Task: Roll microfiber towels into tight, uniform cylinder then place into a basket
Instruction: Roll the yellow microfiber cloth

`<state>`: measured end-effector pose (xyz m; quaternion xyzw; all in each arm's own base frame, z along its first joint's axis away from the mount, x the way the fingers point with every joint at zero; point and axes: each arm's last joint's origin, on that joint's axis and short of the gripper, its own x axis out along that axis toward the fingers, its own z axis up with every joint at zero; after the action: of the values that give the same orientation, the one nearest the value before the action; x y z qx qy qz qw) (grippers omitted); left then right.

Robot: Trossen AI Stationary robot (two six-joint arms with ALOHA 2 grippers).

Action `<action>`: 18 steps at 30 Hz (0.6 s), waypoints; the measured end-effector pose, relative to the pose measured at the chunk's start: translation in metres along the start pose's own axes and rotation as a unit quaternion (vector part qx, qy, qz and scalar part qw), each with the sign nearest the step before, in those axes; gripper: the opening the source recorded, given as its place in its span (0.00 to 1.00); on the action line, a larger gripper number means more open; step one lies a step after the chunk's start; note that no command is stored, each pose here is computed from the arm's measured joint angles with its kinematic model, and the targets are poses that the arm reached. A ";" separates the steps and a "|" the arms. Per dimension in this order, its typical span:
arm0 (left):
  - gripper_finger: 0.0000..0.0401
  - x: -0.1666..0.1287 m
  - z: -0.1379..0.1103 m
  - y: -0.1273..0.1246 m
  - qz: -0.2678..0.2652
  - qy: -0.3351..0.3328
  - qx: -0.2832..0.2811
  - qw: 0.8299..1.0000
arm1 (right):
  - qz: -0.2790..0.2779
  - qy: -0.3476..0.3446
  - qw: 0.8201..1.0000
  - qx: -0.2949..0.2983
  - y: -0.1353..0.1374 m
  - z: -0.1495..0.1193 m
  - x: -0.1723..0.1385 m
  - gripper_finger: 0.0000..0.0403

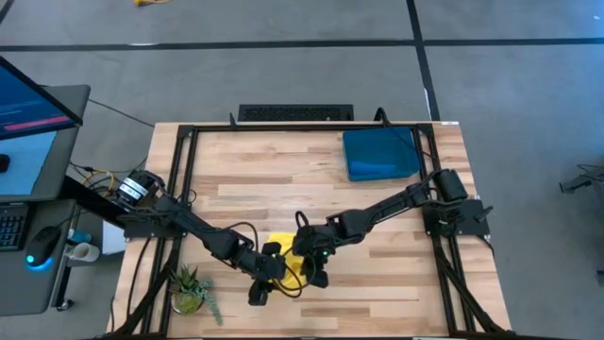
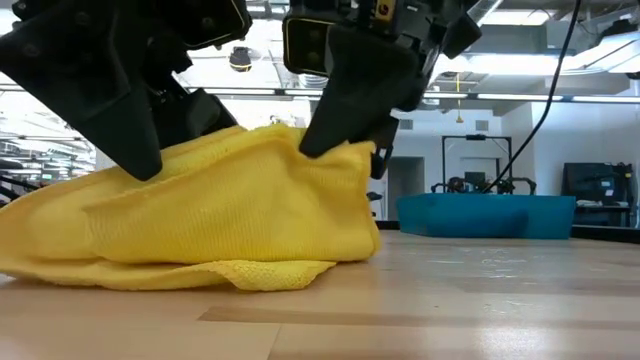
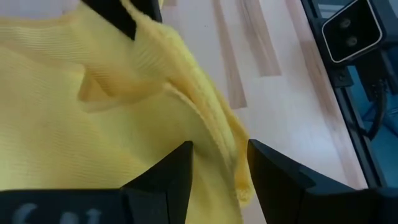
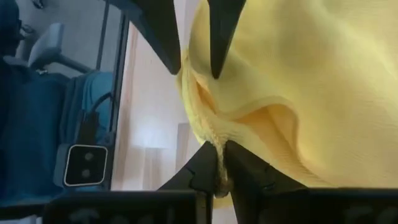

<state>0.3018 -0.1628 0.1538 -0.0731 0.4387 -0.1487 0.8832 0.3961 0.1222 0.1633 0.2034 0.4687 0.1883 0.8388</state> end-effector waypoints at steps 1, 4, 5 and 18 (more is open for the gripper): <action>0.36 0.000 0.000 0.000 0.001 0.000 0.000 1.000 | 0.000 -0.002 1.000 -0.001 0.000 0.000 0.000 0.15; 0.36 0.000 0.000 0.000 0.003 -0.002 -0.009 1.000 | -0.010 -0.006 1.000 0.000 -0.001 0.001 0.000 0.19; 0.36 0.000 0.000 0.000 0.003 -0.001 -0.009 1.000 | -0.013 -0.007 1.000 -0.001 -0.001 0.001 0.000 0.21; 0.36 0.000 -0.003 0.002 0.043 -0.001 -0.007 0.999 | 0.001 0.040 0.999 0.005 -0.003 -0.001 -0.021 0.41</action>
<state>0.3001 -0.1608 0.1516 -0.0608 0.4418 -0.1070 0.8887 0.3852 0.1090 0.1759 0.2005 0.5022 0.1948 0.8183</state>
